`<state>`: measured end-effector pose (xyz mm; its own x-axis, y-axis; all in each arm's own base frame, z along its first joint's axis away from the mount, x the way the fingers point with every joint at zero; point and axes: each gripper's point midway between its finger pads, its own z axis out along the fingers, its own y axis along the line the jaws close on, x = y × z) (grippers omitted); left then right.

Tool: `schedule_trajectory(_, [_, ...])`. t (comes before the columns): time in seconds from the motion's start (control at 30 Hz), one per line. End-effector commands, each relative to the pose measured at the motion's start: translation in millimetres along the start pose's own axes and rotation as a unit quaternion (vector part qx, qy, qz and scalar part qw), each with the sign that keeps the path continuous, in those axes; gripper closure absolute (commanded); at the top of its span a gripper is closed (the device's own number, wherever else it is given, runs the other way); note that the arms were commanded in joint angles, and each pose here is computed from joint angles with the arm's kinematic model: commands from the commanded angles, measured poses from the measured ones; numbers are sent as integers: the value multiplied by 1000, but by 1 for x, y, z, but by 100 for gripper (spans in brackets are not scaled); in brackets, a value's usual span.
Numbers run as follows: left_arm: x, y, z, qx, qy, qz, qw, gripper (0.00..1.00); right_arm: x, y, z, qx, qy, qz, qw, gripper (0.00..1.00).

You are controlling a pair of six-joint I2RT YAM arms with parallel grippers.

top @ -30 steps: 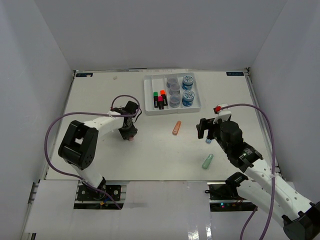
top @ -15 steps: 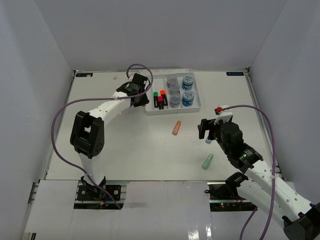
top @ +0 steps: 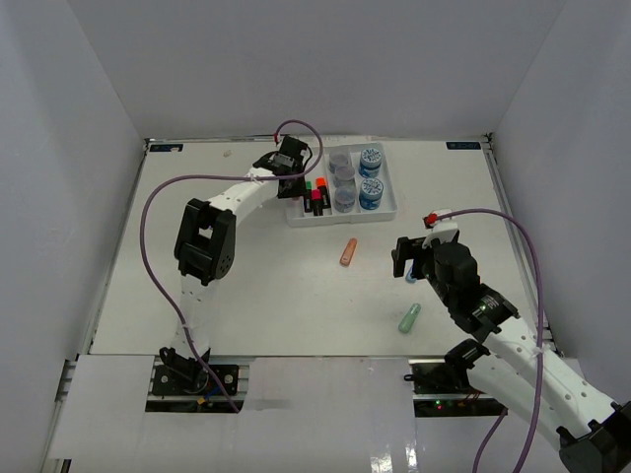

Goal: Sort the stationery into containers
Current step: Place the stationery in the storage box, then pick up the stationery from the center of the board.

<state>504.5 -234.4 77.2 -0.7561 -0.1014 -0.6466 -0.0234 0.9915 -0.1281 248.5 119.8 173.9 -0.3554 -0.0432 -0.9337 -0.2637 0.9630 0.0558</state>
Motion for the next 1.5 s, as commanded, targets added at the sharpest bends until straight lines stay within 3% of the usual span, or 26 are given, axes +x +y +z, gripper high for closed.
schedule_trajectory(0.0, [-27,-4,-21,8,-26,-6,1000,58,-14,0,-3,4,-17,16,1000,9])
schedule_trajectory(0.1, [-27,-1,-23,2,-26,-5,1000,52,-12,3,-1,-3,-10,18,1000,9])
schedule_trajectory(0.27, [-24,-4,-24,13,-19,-2,1000,33,-11,7,0,-11,-3,21,1000,9])
schedule_trajectory(0.37, [-22,-3,-27,15,-15,-1,1000,27,-10,6,-1,-10,-1,21,1000,9])
schedule_trajectory(0.6, [-21,-35,-76,83,-17,-1,996,23,-11,1,-6,1,-10,28,1000,9])
schedule_trajectory(0.87, [61,-94,-120,103,11,41,994,21,-11,-1,-7,5,-15,37,999,10])
schedule_trajectory(1.03, [111,-115,-109,80,34,77,993,20,-13,-1,-10,3,-20,41,999,9])
schedule_trajectory(1.47, [161,-140,-71,75,67,135,986,27,-6,-8,-19,13,-19,47,999,10])
